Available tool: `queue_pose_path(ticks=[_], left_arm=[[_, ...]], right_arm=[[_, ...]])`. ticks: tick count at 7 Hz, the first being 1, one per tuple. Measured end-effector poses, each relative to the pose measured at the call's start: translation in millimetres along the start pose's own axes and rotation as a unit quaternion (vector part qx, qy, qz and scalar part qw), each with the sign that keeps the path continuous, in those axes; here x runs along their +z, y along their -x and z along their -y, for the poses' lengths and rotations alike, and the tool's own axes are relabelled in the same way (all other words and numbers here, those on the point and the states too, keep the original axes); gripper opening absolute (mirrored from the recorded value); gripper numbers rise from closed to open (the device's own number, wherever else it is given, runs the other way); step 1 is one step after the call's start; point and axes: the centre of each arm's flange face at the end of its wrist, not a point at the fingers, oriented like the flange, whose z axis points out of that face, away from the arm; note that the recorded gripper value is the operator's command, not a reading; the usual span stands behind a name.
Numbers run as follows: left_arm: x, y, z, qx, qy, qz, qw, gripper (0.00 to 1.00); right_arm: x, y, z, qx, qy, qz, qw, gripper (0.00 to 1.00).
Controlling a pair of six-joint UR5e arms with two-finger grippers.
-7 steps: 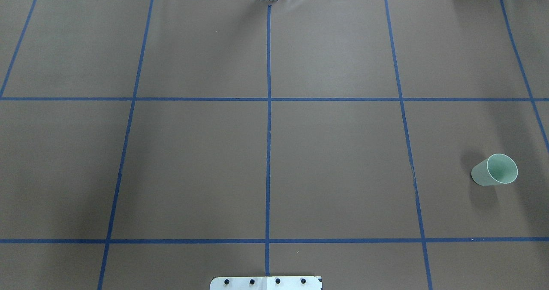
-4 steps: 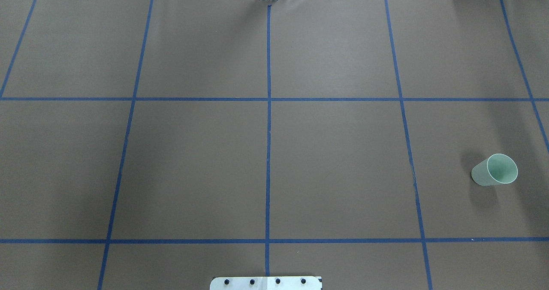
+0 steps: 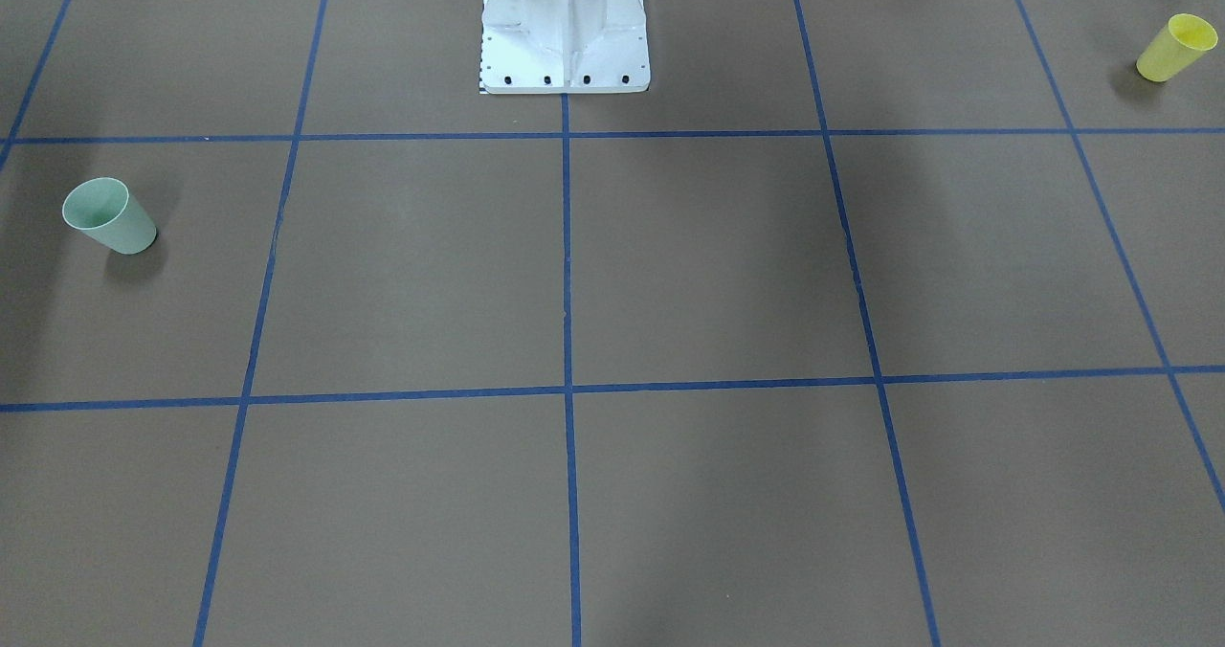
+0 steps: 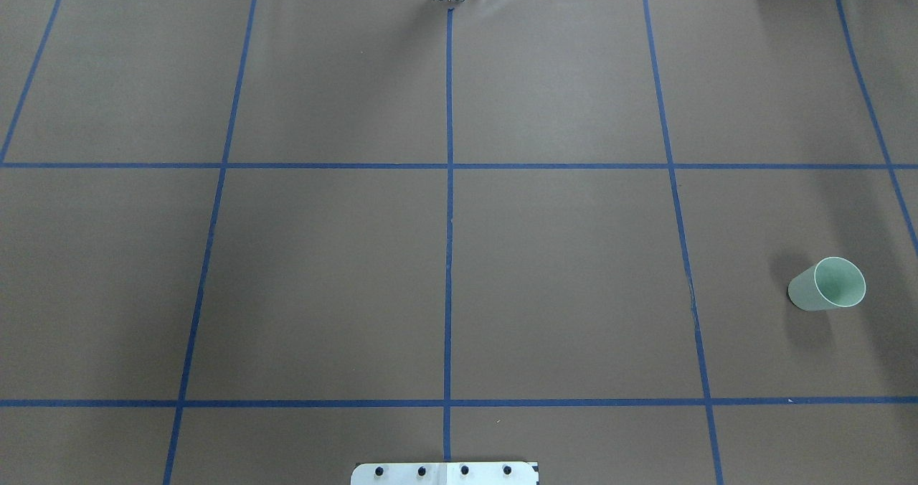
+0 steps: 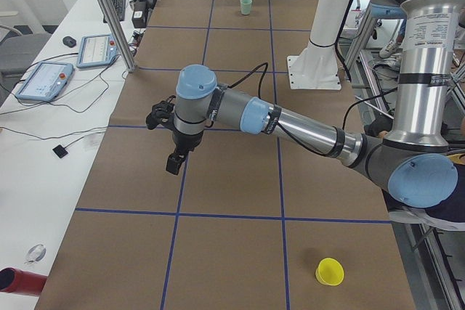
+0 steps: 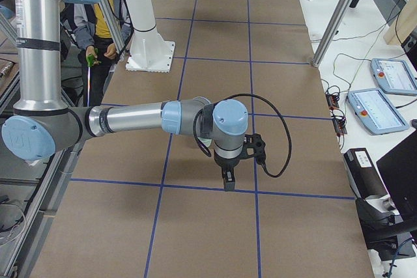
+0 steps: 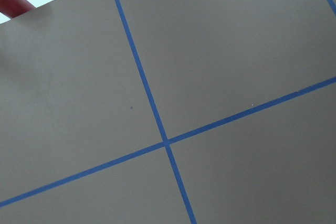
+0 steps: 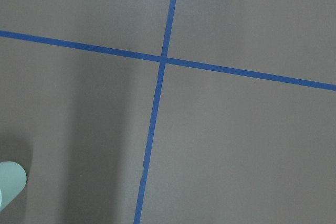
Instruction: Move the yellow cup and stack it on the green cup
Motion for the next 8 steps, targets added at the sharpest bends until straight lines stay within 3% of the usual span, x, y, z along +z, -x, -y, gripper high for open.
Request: queue_pose_path(ticks=[3, 4, 5, 6, 8], left_arm=[[-0.7, -16.7, 9.7, -0.022, -0.020, -0.002, 0.9996, 1.00], [3.1, -21.1, 9.3, -0.053, -0.024, 0.010, 0.9982, 1.00], [6.6, -18.8, 0.7, -0.095, -0.037, 0.044, 0.9938, 1.00], [9.3, -13.5, -17.2, -0.143, -0.056, 0.093, 0.9838, 1.00], [9.4, 2.5, -68.9, -0.235, -0.081, 0.192, 0.9494, 1.00]], right_arm=[[2.1, -0.6, -2.5, -0.006, -0.006, -0.002, 1.0000, 1.00], [2.9, -0.9, -3.2, -0.007, -0.007, -0.002, 1.0000, 1.00], [3.0, -0.8, -3.4, -0.008, -0.007, -0.002, 0.9999, 1.00], [3.2, -0.6, -3.5, -0.010, -0.008, -0.002, 0.9999, 1.00], [7.2, -2.4, -9.0, -0.015, -0.014, -0.004, 0.9998, 1.00]])
